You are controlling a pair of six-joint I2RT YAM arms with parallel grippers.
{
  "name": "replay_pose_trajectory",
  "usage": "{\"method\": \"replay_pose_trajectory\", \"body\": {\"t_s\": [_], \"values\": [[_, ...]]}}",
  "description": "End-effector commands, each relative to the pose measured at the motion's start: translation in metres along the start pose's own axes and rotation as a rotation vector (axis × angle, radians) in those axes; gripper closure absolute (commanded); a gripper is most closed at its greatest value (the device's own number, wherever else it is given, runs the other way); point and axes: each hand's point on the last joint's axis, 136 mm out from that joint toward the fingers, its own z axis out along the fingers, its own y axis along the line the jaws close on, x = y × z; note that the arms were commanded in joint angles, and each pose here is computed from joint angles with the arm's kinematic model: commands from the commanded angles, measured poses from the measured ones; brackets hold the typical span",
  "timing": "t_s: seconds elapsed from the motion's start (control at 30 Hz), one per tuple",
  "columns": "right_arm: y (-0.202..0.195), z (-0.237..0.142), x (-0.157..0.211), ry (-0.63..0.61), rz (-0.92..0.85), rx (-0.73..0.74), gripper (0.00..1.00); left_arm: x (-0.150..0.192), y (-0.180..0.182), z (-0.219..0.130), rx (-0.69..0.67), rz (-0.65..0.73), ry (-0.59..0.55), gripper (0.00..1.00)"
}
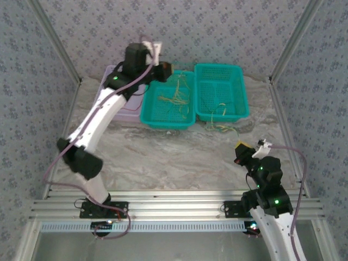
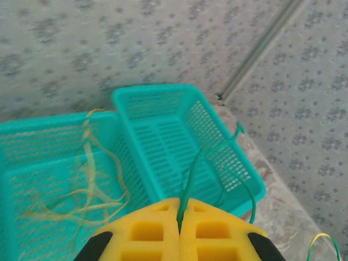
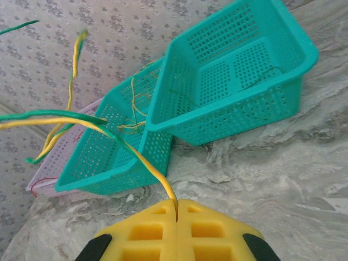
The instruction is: Untangle the cables
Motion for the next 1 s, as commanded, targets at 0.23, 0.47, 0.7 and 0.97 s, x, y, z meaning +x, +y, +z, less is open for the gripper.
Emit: {"method": "replay_pose_trajectory", "body": {"t_s": [0.23,0.47,0.7,0.97], "values": [[-0.001,-0.035,-0.023,-0.076,-0.049,0.056,1.00,0.031,-0.023,0.143,0.096,-0.003,0.047,0.96],[0.000,-0.041,-0.022,-0.074,-0.059,0.048,1.00,0.075,-0.015,0.197,0.118,-0.078,0.084,0.86],[0.005,-0.041,-0.021,-0.066,-0.056,0.024,1.00,0.119,-0.017,0.224,0.099,-0.056,0.147,0.57],[0.004,-0.035,-0.015,-0.048,-0.057,0.014,1.00,0.044,-0.050,0.157,0.170,-0.045,0.055,0.24]]}}
